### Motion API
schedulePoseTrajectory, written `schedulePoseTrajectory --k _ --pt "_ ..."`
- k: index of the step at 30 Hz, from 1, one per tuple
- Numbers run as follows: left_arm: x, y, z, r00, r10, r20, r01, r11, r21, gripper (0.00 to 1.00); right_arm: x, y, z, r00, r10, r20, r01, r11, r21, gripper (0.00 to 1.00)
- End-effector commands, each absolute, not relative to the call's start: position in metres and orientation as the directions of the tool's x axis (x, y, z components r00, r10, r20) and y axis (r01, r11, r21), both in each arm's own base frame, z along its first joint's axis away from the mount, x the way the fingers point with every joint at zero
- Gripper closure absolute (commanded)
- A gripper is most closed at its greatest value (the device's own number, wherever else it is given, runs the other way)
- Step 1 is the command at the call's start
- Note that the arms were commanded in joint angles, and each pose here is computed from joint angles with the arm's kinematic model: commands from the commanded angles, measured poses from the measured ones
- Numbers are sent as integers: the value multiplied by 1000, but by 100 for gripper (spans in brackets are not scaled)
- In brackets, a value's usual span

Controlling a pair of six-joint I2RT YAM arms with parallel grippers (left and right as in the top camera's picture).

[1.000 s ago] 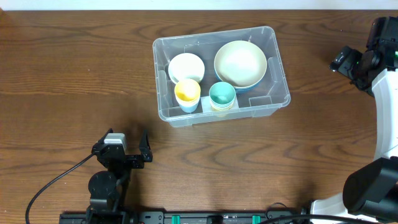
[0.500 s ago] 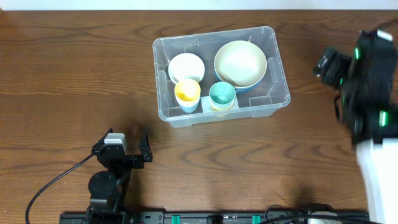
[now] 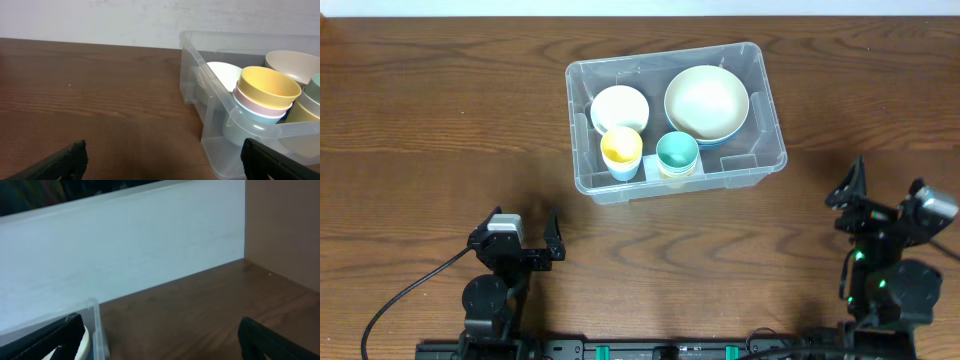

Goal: Pack container

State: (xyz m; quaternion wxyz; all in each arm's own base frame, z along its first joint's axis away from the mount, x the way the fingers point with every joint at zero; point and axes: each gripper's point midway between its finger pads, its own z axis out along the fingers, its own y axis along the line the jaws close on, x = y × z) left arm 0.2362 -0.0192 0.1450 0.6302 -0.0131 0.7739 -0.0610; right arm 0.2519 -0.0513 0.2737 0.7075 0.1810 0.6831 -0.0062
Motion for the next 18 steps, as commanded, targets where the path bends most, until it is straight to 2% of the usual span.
schedulePoseTrajectory --k 1,8,12,18 --pt "234 -19 130 -251 -82 -965 59 993 -100 2 245 -46 254 66 207 -976 224 950 216 1" --pt "234 -19 130 -251 -82 -965 59 993 -100 2 243 -40 207 33 190 -981 195 962 193 1" --pt "234 -19 130 -251 -82 -965 59 993 -100 2 246 -28 185 -11 111 -994 133 985 108 1" --pt "234 -19 130 -251 -82 -965 59 993 -100 2 245 -25 169 -35 65 -997 113 992 61 1"
